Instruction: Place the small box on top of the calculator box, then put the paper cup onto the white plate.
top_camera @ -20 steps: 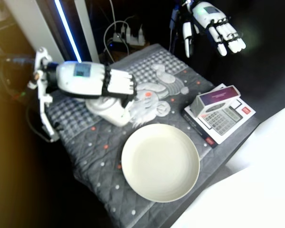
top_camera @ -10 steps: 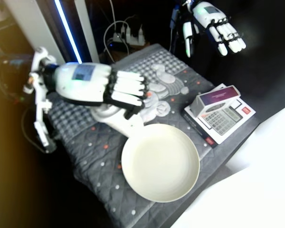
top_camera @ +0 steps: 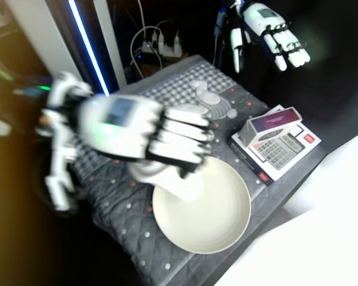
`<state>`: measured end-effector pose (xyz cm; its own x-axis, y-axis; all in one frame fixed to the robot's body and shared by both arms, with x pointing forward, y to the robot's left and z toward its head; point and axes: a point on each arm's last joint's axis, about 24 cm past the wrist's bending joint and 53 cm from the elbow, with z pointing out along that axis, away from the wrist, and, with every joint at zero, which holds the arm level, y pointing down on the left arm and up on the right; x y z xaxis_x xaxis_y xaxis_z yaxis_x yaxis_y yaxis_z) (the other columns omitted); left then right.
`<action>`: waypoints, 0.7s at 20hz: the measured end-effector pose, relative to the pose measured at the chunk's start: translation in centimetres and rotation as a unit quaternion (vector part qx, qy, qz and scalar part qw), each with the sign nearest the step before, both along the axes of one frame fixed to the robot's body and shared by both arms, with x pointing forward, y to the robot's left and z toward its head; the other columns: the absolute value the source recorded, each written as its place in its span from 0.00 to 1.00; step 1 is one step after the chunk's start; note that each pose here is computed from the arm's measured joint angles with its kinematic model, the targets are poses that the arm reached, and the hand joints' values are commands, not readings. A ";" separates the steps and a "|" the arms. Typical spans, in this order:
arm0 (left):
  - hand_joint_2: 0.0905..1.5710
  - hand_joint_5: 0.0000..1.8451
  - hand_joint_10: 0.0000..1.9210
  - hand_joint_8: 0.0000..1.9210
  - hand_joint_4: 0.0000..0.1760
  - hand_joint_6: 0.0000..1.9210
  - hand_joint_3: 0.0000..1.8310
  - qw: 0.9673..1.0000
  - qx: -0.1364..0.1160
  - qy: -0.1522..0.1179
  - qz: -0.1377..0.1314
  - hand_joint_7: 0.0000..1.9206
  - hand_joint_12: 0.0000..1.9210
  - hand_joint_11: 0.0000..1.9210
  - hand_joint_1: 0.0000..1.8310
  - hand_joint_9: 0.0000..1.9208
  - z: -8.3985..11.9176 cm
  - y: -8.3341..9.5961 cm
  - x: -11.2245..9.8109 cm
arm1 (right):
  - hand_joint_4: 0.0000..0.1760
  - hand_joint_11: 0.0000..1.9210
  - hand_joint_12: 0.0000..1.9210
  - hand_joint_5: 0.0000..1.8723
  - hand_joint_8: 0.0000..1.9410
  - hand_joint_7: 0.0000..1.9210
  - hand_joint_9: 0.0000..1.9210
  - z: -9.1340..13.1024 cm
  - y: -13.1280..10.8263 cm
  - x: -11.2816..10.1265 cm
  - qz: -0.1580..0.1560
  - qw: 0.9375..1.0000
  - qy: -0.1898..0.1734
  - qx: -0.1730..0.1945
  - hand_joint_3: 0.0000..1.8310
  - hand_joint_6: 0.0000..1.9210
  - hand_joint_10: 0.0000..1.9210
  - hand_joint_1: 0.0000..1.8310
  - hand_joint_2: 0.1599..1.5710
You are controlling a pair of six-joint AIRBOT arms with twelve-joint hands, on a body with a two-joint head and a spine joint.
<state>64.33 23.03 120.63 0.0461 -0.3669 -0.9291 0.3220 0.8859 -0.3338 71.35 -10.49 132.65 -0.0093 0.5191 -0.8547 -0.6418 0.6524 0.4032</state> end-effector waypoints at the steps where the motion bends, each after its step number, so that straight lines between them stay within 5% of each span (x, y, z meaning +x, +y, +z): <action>1: 0.69 0.00 0.00 0.00 0.95 0.00 0.00 1.000 -0.001 0.000 0.001 0.00 0.00 0.00 0.34 0.00 -0.1 0.0 0.1 | 0.00 0.01 1.00 0.02 0.75 0.03 0.09 -1.1 0.4 0.7 -0.001 1.000 0.020 -0.009 0.08 0.78 0.87 0.75 0.70; 4: 0.68 0.00 0.00 0.00 1.00 0.00 0.00 1.000 -0.002 0.003 0.000 0.00 0.00 0.00 0.34 0.00 -0.3 -0.1 0.2 | 0.00 0.00 0.95 0.02 0.65 0.04 0.10 -2.4 0.5 2.1 -0.009 0.999 0.047 -0.021 0.04 0.71 0.77 0.73 0.71; 5: 0.68 0.00 0.00 0.00 1.00 0.00 0.00 1.000 -0.001 0.003 -0.002 0.00 0.00 0.00 0.34 0.00 -0.3 -0.2 0.1 | 0.00 0.00 0.88 0.00 0.47 0.04 0.02 -2.4 0.3 2.7 -0.014 0.998 0.051 -0.017 0.03 0.56 0.65 0.66 0.72; 6: 0.68 0.00 0.00 0.00 1.00 0.00 0.00 1.000 0.000 0.003 -0.004 0.00 0.00 0.00 0.34 0.00 -0.3 -0.3 0.1 | 0.00 0.00 0.77 0.00 0.28 0.03 0.00 -2.5 0.0 3.2 -0.019 0.998 0.056 -0.013 0.01 0.36 0.35 0.59 0.75; 7: 0.68 0.00 0.00 0.00 1.00 0.00 0.00 1.000 -0.001 0.004 -0.003 0.00 0.00 0.00 0.33 0.00 -0.4 -0.2 0.1 | 0.00 0.00 0.43 0.00 0.06 0.00 0.00 -2.5 -0.1 3.5 -0.022 0.998 0.057 -0.015 0.01 0.07 0.07 0.47 0.70; 9: 0.68 0.00 0.00 0.00 0.99 0.00 0.00 1.000 -0.001 0.007 -0.003 0.00 0.00 0.00 0.34 0.00 -0.5 -0.2 0.3 | 0.54 0.00 0.06 0.00 0.00 0.00 0.00 -2.6 -0.1 4.1 -0.027 0.998 0.060 -0.018 0.00 0.00 0.00 0.32 0.62; 10: 0.69 0.00 0.00 0.00 1.00 0.00 0.00 1.000 -0.002 0.007 -0.003 0.00 0.00 0.00 0.35 0.00 -0.6 -0.3 0.4 | 0.72 0.00 0.01 0.00 0.00 0.00 0.00 -2.8 0.0 4.2 -0.026 0.997 0.065 -0.019 0.00 0.00 0.00 0.30 0.60; 12: 0.69 0.00 0.00 0.00 0.94 0.00 0.00 1.000 0.000 0.014 -0.007 0.00 0.00 0.00 0.34 0.00 -1.0 -0.6 0.4 | 0.78 0.00 0.00 0.00 0.00 0.00 0.00 -3.2 0.7 4.1 -0.021 0.997 0.068 -0.028 0.00 0.00 0.00 0.25 0.60; 14: 0.68 0.00 0.00 0.00 1.00 0.00 0.00 1.000 0.000 0.014 -0.007 0.00 0.00 0.00 0.34 0.00 -1.0 -0.6 0.4 | 0.84 0.00 0.00 0.00 0.00 0.00 0.00 -3.3 0.7 4.1 -0.021 0.997 0.072 -0.028 0.00 0.00 0.00 0.24 0.60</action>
<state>64.70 22.45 119.61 0.0142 -0.3679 -0.9298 0.3246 0.8812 -0.3437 75.47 -9.78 129.38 -0.1135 0.4728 -0.8738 -0.5522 0.7011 0.4511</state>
